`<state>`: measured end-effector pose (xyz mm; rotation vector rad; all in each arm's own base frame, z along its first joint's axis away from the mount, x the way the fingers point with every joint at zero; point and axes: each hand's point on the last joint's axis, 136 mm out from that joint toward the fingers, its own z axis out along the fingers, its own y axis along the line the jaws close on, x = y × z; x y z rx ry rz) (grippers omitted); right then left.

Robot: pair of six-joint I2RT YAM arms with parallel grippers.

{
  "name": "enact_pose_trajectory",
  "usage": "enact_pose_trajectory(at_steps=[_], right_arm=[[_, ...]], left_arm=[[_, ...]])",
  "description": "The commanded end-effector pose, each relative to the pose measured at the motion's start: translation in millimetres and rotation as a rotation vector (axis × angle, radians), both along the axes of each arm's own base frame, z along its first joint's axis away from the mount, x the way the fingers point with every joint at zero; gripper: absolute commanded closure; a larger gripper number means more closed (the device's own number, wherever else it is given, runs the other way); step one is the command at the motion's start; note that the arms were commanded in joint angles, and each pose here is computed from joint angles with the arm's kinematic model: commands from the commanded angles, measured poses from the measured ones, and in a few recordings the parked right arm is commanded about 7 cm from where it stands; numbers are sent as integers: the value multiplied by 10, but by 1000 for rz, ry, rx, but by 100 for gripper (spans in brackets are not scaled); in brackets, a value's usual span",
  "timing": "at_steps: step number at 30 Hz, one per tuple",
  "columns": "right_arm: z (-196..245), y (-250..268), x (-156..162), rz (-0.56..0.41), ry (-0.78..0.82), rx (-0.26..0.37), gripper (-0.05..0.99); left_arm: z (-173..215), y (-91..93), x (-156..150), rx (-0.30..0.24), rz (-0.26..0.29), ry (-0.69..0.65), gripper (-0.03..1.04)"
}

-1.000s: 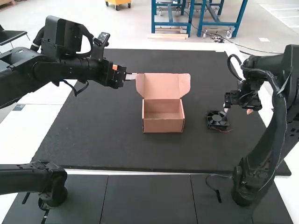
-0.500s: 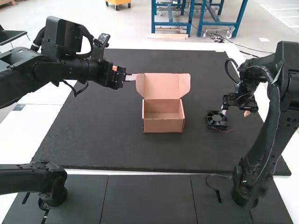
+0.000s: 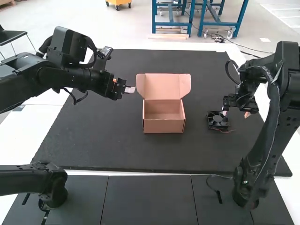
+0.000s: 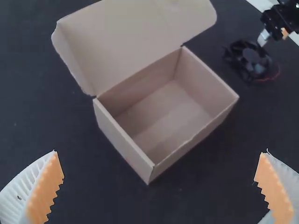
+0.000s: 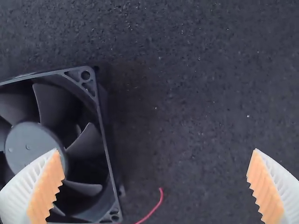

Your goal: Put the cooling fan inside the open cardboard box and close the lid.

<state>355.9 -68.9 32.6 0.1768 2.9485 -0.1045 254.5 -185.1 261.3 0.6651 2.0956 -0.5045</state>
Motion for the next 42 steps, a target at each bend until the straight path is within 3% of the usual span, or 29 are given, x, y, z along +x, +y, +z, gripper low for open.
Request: enact_pose_trajectory(at_steps=[1,23,33,36,42], right_arm=[[8,-46,72,-19,-7,-3,4],[-195,-158,-44,-34,75,-49,4],[-358,-68,-116,-18,139,-24,6],[-364,-28,-101,-18,135,1,22],[-342,144,-45,-37,114,106,82]], left_arm=[[112,25,-18,-7,-2,-43,4],[169,44,-42,-15,-1,-60,4],[196,47,-47,-20,0,-65,4],[193,44,-52,-19,-1,-64,4],[200,48,-49,-20,0,-65,4]])
